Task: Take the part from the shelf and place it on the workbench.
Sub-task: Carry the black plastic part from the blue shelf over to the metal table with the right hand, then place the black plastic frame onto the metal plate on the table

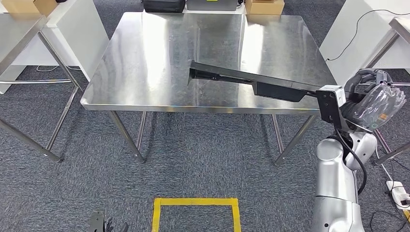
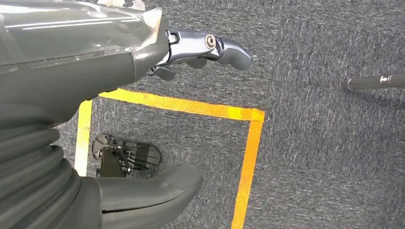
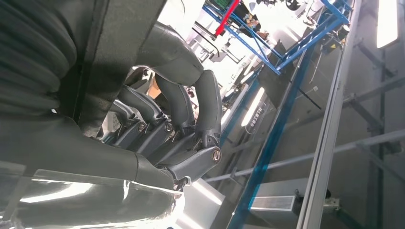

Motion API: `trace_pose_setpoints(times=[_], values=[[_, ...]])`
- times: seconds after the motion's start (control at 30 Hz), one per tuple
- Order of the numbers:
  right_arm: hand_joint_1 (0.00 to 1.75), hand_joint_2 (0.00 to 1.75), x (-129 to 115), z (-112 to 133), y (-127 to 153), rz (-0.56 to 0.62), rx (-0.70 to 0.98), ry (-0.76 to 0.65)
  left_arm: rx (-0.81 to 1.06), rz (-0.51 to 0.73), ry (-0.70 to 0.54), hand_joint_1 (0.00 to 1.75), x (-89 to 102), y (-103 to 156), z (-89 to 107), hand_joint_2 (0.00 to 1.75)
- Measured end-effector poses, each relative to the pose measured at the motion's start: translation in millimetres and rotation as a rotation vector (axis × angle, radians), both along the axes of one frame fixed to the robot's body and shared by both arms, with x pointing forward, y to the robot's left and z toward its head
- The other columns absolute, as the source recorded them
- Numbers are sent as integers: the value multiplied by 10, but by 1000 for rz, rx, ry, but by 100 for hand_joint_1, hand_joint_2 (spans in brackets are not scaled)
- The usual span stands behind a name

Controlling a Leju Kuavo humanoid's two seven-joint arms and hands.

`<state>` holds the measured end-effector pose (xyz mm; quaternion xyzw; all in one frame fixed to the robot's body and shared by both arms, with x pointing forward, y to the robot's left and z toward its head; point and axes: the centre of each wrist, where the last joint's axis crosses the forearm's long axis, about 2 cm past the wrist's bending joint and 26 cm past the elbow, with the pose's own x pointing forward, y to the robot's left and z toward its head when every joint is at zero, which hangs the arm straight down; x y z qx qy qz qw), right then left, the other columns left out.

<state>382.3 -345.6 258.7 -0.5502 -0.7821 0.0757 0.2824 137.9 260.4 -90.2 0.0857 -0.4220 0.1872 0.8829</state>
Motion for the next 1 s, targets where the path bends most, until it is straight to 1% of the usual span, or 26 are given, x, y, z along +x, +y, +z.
trace_pose_setpoints(times=[0.23, 0.43, 0.6, 1.0], values=[[175, 175, 22, -18, 0, 1, 2, 10, 0, 0, -1, 0, 5, 3, 1, 175], [175, 175, 35, 0, -27, -13, -7, 7, -3, -9, 2, 0, 51, -5, 16, 175], [175, 175, 8, -73, -44, -25, 1, 31, -8, -12, 12, 0, 49, -17, 16, 175], [175, 175, -7, -100, -29, -53, 2, 54, -5, -10, 11, 0, 65, -15, 21, 175]])
